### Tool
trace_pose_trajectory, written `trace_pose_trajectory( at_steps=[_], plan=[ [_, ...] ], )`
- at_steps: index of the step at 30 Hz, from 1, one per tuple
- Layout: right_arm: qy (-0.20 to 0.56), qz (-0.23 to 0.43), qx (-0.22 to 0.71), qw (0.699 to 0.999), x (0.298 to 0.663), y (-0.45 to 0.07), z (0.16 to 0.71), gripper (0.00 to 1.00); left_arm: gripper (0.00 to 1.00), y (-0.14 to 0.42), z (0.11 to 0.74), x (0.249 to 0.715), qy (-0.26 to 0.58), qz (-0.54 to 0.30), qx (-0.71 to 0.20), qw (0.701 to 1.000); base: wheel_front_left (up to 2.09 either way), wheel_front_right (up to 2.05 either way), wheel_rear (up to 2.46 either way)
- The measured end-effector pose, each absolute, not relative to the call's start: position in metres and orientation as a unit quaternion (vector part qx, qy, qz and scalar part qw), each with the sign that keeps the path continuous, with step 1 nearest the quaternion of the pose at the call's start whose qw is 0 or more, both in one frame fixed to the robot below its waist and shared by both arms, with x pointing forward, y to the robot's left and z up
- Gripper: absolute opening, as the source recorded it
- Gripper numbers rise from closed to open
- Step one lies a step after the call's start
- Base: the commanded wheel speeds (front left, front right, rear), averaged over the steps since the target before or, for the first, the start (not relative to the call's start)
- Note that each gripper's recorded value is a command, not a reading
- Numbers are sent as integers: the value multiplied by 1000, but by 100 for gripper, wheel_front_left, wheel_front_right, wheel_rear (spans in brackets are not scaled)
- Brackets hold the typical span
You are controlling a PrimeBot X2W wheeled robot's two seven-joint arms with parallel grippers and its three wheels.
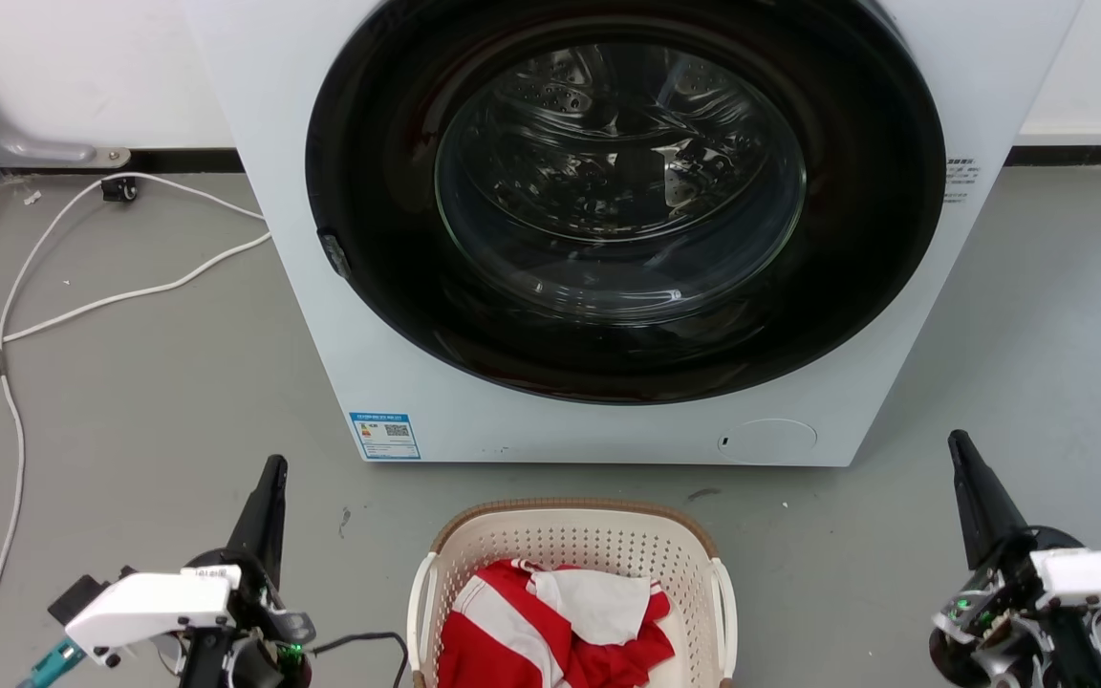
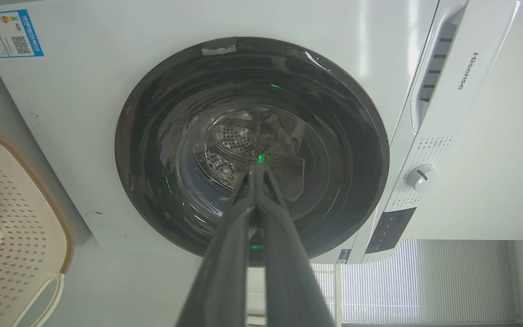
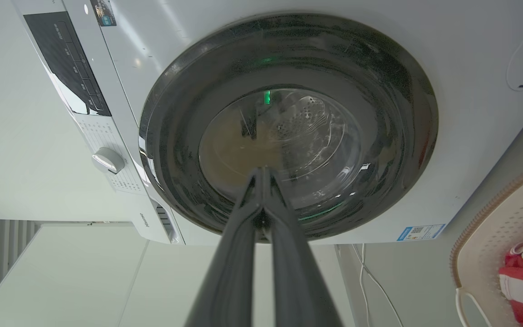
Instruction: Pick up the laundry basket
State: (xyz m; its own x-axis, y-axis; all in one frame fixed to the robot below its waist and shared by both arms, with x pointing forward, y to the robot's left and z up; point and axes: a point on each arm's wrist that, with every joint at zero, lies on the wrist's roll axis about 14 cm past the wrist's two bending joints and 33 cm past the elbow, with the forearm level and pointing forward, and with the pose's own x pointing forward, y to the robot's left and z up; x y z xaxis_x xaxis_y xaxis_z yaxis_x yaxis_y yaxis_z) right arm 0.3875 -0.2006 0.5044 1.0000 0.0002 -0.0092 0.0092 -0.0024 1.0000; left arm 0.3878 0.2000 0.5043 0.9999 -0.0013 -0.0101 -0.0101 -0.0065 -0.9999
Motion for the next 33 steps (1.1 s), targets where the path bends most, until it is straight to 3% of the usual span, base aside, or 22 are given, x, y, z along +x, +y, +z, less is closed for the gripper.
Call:
trace_pose_trajectory(
  at_steps=[1, 7, 19, 26, 33],
  plan=[
    [4, -4, 708, 706, 387, -201, 504, 100, 100, 200, 504, 388, 5, 4, -710, 705, 0, 0, 0],
    [28, -33, 709, 703, 375, -200, 479, 100, 100, 199, 480, 376, 27, 32, -712, 701, 0, 0, 0],
    [13, -39, 692, 720, 374, -200, 483, 100, 100, 204, 487, 374, 5, 40, -688, 724, 0, 0, 0],
    [6, -46, 662, 748, 374, -204, 483, 100, 100, 216, 492, 372, -17, 52, -668, 742, 0, 0, 0],
    [-5, -36, 596, 802, 377, -204, 494, 100, 100, 238, 494, 369, -41, 79, -631, 771, 0, 0, 0]
  ],
)
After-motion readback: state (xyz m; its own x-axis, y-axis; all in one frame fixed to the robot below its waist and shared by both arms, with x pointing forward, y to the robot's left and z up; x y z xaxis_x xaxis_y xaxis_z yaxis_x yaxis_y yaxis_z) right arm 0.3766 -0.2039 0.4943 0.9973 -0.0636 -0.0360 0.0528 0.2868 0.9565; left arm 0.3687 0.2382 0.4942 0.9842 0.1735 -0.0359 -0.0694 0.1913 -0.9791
